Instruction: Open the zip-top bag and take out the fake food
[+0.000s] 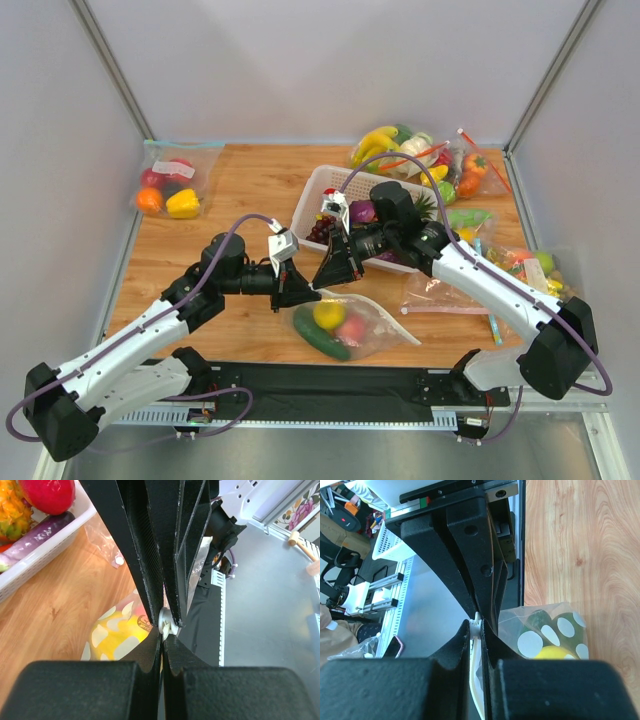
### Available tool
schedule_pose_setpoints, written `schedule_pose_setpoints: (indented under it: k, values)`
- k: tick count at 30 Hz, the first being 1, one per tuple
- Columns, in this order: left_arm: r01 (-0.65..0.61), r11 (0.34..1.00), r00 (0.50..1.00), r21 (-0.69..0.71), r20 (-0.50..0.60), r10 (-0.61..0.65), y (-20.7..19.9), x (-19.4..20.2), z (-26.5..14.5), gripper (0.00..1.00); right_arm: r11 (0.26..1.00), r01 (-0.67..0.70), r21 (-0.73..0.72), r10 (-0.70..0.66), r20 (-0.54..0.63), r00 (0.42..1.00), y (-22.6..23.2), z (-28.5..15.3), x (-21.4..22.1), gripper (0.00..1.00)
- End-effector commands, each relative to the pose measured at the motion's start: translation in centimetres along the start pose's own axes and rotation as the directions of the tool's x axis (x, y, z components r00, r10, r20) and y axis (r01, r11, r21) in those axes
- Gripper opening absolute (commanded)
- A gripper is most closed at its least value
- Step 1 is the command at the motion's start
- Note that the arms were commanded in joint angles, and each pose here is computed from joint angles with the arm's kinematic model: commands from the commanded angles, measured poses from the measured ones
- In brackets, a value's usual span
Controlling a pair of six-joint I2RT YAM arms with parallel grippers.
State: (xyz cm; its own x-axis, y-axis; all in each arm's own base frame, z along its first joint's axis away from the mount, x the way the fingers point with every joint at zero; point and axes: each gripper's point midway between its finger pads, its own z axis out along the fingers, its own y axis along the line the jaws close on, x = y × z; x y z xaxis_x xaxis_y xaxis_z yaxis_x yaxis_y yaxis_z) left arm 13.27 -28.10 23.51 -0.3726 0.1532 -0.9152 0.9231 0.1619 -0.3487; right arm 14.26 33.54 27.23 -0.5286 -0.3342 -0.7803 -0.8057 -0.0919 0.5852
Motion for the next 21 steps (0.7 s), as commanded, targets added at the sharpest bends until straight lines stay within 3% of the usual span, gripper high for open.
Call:
schedule_pose_setpoints:
  k: [1, 21]
  values:
    - [-0.065, 0.995, 0.993, -0.077, 0.091, 0.072, 1.1, -2.8, -0.3, 0.00, 0.995, 0.015, -0.097, -0.019, -0.036, 0.999, 2.7, 0.1, 0.5, 0.00]
    - [-0.046, 0.961, 0.990, -0.273, 0.117, 0.080, 3.6, -2.8, -2.0, 0.00, 0.999, 0.033, 0.022, -0.031, -0.049, 0.998, 2.1, -1.7, 1.3, 0.00]
